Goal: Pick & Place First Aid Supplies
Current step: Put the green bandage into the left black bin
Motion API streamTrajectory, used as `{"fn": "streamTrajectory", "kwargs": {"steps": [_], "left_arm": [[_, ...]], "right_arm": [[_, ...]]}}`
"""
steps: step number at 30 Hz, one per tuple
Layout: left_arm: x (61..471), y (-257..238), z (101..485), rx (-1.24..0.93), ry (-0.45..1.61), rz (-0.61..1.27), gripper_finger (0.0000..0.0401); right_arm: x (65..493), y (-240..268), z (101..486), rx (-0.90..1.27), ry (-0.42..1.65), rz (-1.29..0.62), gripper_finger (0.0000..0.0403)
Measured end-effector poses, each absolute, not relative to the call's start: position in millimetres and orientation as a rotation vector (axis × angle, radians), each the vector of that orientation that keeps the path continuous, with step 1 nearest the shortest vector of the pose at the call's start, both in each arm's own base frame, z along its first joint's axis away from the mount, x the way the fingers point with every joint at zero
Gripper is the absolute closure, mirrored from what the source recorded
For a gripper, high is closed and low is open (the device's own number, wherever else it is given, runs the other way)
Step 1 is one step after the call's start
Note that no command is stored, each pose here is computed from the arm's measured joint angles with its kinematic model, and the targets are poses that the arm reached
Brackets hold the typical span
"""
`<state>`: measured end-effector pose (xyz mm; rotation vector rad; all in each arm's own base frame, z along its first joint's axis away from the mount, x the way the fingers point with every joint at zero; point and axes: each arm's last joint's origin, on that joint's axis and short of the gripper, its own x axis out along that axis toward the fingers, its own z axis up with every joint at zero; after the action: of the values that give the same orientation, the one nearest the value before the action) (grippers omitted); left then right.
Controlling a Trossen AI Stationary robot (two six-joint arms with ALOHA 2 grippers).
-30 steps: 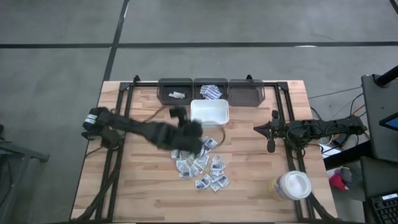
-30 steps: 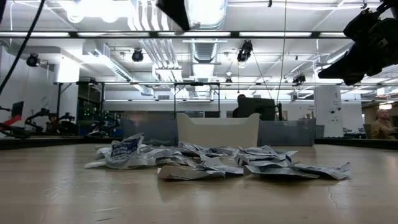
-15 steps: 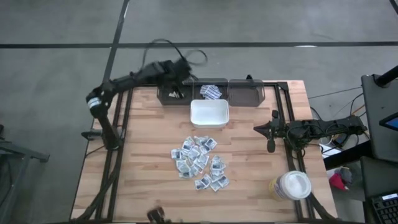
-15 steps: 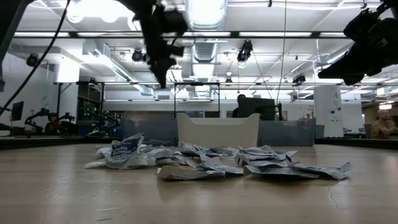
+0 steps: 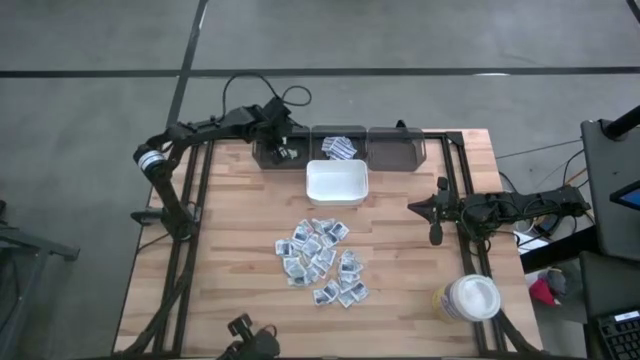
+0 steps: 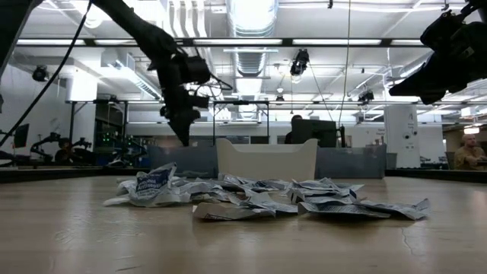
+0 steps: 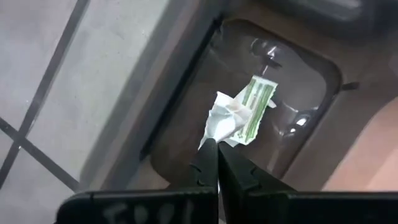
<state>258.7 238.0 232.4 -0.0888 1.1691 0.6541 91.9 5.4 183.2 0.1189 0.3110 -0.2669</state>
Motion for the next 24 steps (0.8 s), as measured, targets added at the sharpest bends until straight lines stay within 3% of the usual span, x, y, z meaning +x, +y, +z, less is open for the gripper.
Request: {"fn": "streamTrajectory", "kwargs": {"steps": [17,24], "left_arm": [[252.8,231.8,196.5,-0.06,1.158,0.609,0.0398],[254.4,233.2,197.7,-0.041,1.138,0.609,0.0341]], "right_arm": [[91.9,5.4,183.4,0.119,0.31,-0.267,0.0385],[91.9,5.4,183.3,0.168,0.304,-0.275,0.0385]]}}
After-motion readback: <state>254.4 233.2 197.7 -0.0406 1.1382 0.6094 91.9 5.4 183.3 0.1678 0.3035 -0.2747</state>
